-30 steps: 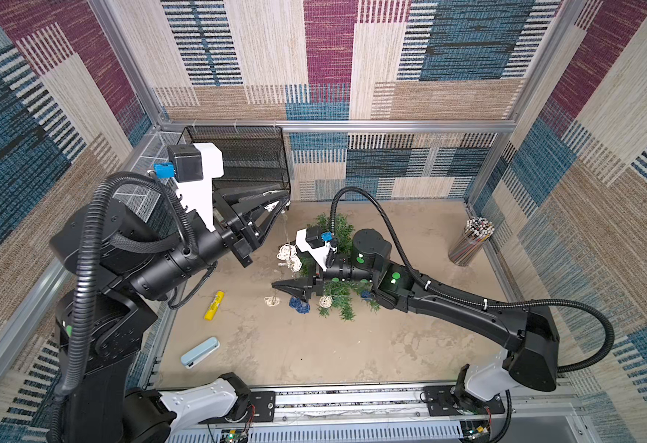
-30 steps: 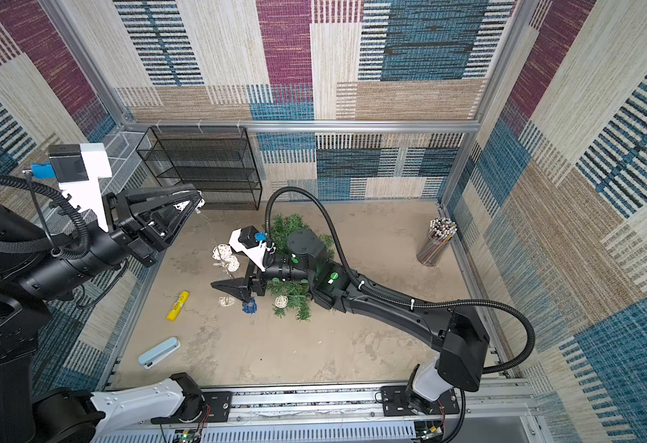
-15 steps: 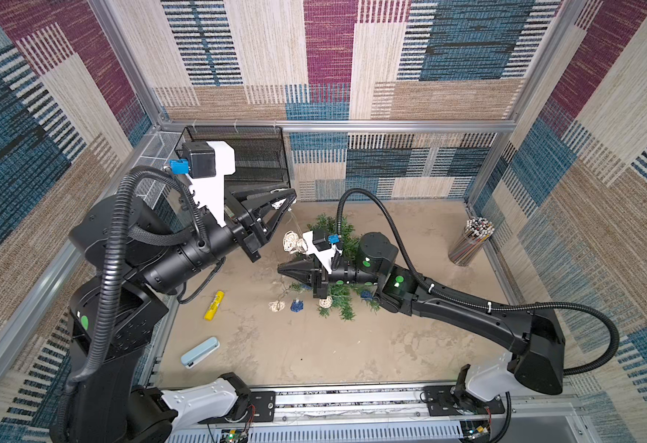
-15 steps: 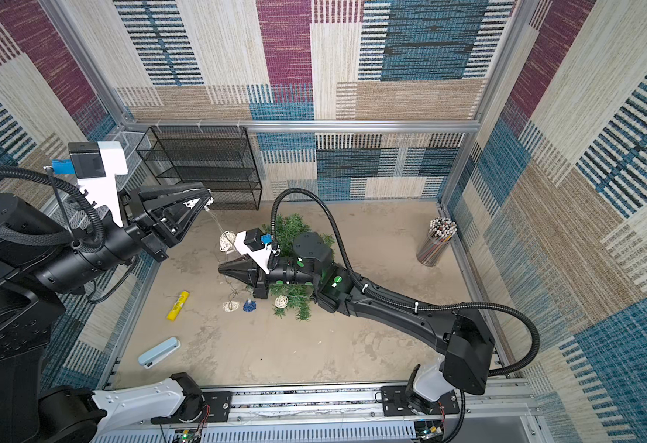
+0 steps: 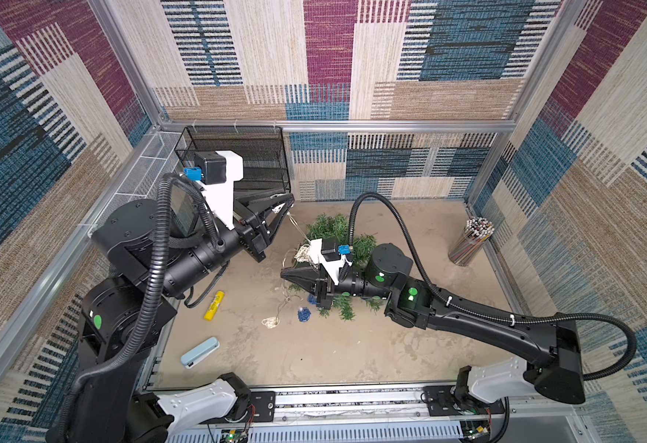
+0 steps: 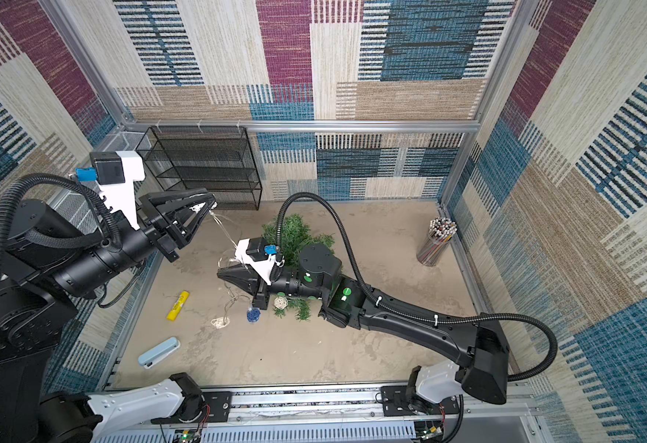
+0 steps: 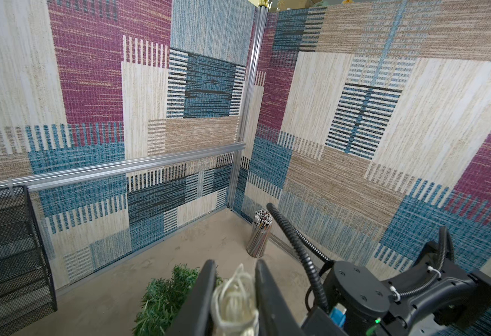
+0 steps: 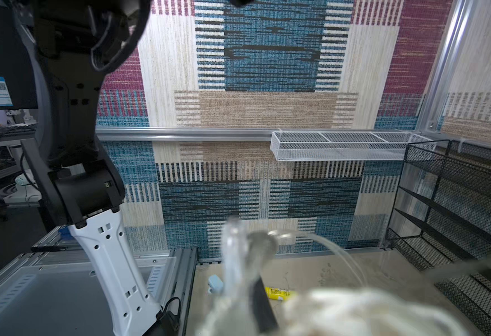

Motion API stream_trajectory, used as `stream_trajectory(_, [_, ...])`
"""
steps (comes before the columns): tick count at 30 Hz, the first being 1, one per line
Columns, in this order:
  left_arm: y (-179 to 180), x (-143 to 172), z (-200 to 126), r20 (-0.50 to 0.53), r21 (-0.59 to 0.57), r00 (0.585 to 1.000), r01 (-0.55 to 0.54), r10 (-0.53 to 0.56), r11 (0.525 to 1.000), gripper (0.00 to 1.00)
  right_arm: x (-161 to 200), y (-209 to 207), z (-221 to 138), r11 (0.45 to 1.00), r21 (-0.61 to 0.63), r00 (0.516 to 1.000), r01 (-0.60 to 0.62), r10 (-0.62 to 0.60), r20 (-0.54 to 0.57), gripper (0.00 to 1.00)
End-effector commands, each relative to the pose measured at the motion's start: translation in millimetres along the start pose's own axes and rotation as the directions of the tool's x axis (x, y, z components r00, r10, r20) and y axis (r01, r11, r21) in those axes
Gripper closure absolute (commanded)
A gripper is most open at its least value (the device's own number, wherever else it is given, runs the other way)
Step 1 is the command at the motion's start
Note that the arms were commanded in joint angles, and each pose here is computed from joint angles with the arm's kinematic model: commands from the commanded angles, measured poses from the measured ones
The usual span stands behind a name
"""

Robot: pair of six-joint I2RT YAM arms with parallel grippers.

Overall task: Remove string lights from the small christmas tree
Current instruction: Remove the light string from the Christmas tree.

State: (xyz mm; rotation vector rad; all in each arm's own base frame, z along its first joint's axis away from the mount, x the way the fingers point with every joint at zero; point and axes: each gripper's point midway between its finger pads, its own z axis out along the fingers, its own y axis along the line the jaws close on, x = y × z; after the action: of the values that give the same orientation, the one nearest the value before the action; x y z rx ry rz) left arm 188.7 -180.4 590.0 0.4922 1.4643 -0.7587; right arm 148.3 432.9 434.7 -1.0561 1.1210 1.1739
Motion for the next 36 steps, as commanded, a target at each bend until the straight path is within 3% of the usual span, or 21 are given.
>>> stream_trajectory(1, [17, 8, -2, -0.011, -0.090, 1.000, -0.023, 0.022, 0.996, 0.73, -25, -1, -8, 0.999, 0.034, 0.998, 0.027, -0.029, 0.063, 1.00])
stream_trajectory(9, [23, 27, 0, -0.056, -0.114, 0.998, -0.016, 0.010, 0.993, 0.73, -60, 11, -26, 0.998, 0.037, 0.993, 0.056, -0.059, 0.099, 1.00])
stream_trajectory(20, [-2, 27, 19, -0.077, 0.035, 0.996, 0.053, -0.050, 0.998, 0.73, -112, 21, -69, 0.990, 0.097, 0.984, 0.101, -0.113, 0.136, 1.00])
stream_trajectory(36, [-28, 35, 50, -0.124, 0.185, 0.985, 0.144, -0.122, 0.972, 0.74, -93, 3, -139, 0.948, 0.312, 0.994, 0.068, -0.091, 0.059, 1.00])
